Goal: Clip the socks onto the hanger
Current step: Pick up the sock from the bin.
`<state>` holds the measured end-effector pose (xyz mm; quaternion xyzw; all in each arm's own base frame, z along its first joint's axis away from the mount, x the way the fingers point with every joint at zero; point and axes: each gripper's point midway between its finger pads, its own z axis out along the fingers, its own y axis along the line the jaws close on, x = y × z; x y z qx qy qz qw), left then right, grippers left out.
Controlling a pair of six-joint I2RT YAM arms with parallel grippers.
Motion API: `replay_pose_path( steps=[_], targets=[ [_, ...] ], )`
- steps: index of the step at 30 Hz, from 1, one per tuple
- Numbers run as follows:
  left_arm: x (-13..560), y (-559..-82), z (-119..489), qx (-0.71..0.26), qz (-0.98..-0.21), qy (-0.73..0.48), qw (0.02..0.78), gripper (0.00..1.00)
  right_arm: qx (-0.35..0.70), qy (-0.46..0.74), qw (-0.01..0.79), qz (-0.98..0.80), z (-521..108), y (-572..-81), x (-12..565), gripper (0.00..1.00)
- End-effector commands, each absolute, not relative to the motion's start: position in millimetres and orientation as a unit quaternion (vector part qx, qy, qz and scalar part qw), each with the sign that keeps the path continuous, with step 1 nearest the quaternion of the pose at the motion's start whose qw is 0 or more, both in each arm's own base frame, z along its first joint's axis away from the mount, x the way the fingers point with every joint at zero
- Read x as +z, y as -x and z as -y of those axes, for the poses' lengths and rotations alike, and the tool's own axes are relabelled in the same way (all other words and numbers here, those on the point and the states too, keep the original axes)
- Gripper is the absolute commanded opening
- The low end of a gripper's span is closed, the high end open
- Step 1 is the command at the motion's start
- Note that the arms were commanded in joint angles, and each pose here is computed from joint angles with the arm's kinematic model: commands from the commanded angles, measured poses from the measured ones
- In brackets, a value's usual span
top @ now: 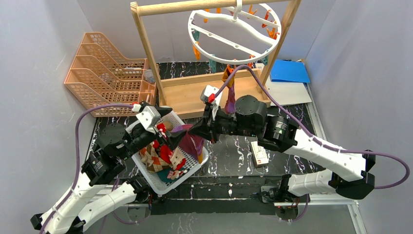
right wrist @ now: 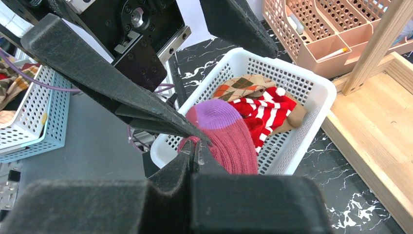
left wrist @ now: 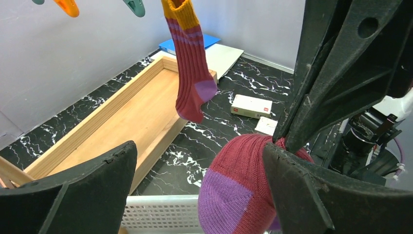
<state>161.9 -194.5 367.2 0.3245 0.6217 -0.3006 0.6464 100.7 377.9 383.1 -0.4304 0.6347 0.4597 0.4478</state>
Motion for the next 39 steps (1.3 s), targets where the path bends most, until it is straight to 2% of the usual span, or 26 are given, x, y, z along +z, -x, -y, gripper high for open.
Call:
replay_pose_path(
  steps=[1, 7, 15, 23, 34, 39],
  targets=[
    [387.0, -135.8, 204.0, -0.351, -0.584, -0.362, 0.635, 0.98, 0.461, 0.406, 0.504, -0.607, -378.0, -113.6, 408.9, 0.01],
    [385.8, -128.7, 199.2, -0.355, -0.588, -0.364, 0.629, 0.98, 0.453, 0.388, 0.521, -0.61, -377.3, -121.9, 412.0, 0.01],
    [403.9, -123.0, 180.6, -0.343, -0.575, -0.346, 0.658, 0.98, 0.426, 0.376, 0.533, -0.627, -378.6, -135.6, 404.2, 0.01],
    [398.1, -119.9, 196.1, -0.368, -0.581, -0.364, 0.628, 0.97, 0.443, 0.376, 0.531, -0.617, -388.3, -133.8, 411.9, 0.01],
    [379.5, -157.9, 184.9, -0.285, -0.621, -0.33, 0.652, 0.88, 0.479, 0.384, 0.513, -0.6, -393.5, -119.6, 422.5, 0.01],
    [371.0, -160.6, 187.4, -0.278, -0.624, -0.339, 0.647, 0.77, 0.485, 0.381, 0.513, -0.597, -392.1, -117.6, 426.6, 0.01]
  ],
)
